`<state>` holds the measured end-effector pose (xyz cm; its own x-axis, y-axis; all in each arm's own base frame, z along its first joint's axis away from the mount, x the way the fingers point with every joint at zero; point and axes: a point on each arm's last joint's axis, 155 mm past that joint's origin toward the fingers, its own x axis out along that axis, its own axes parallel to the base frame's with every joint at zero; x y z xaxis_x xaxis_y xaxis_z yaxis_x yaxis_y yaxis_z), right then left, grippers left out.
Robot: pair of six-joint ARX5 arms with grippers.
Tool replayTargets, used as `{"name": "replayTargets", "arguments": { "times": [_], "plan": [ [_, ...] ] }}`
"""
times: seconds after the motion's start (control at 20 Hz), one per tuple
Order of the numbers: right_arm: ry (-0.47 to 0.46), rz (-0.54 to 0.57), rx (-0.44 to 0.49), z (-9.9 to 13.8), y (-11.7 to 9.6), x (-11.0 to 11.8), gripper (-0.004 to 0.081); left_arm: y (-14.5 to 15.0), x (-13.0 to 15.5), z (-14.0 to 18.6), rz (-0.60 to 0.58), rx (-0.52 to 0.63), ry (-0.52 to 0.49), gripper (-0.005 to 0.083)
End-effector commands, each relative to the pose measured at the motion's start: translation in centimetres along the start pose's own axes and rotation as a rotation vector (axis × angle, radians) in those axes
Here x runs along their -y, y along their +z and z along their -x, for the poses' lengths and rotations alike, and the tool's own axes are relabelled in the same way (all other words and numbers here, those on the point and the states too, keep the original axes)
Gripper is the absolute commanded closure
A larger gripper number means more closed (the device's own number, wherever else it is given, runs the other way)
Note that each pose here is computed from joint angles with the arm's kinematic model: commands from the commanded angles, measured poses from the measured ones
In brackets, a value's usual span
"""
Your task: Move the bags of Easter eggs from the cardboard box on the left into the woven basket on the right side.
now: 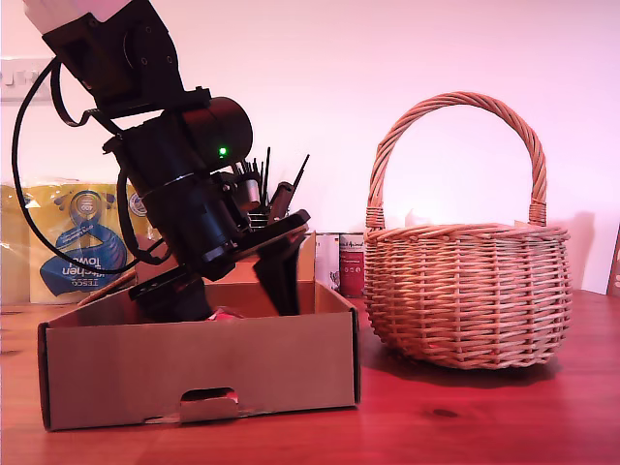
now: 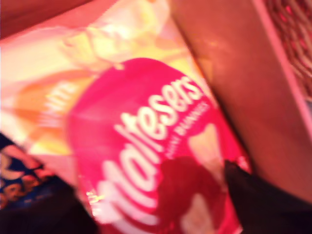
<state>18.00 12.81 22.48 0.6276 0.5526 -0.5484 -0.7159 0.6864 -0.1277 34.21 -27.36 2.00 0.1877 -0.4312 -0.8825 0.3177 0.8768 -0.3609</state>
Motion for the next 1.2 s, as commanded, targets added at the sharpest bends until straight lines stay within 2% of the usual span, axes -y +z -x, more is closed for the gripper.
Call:
{"name": "replayTargets", "arguments": {
  "times": [0.0,0.05,0.1,0.4,0.55,0.8,1.15],
  "plan": [
    [0.0,0.005,0.014,0.2,0.5,0.0,0.0783,-1.2,-0.2,-1.3,0.001,-0.038,0.003,0.0618],
    [0.0,0.005,0.014,0.2,0.5,0.0,0.0783,-1.0,-0.1,-1.3,-0.004,-0.031,0.0,0.0683],
    [0.0,0.005,0.014,0.2,0.5,0.0,0.0783,-0.7,0.1,-1.3,-0.007,-0.021,-0.007,0.0702],
    [0.0,0.004,0.014,0.2,0.5,0.0,0.0783,0.5,1.4,-0.7,-0.012,0.002,-0.073,0.0702],
    [0.0,0.004,0.013,0.2,0.4,0.0,0.0783,1.2,2.3,0.7,-0.021,-0.003,-0.115,0.0707],
    [0.0,0.005,0.013,0.2,0.4,0.0,0.0783,2.7,3.3,3.7,-0.066,0.028,-0.182,0.0791],
    [0.0,0.005,0.013,0.2,0.4,0.0,0.0783,3.9,5.2,8.1,-0.075,0.074,-0.344,0.0791]
  ]
}}
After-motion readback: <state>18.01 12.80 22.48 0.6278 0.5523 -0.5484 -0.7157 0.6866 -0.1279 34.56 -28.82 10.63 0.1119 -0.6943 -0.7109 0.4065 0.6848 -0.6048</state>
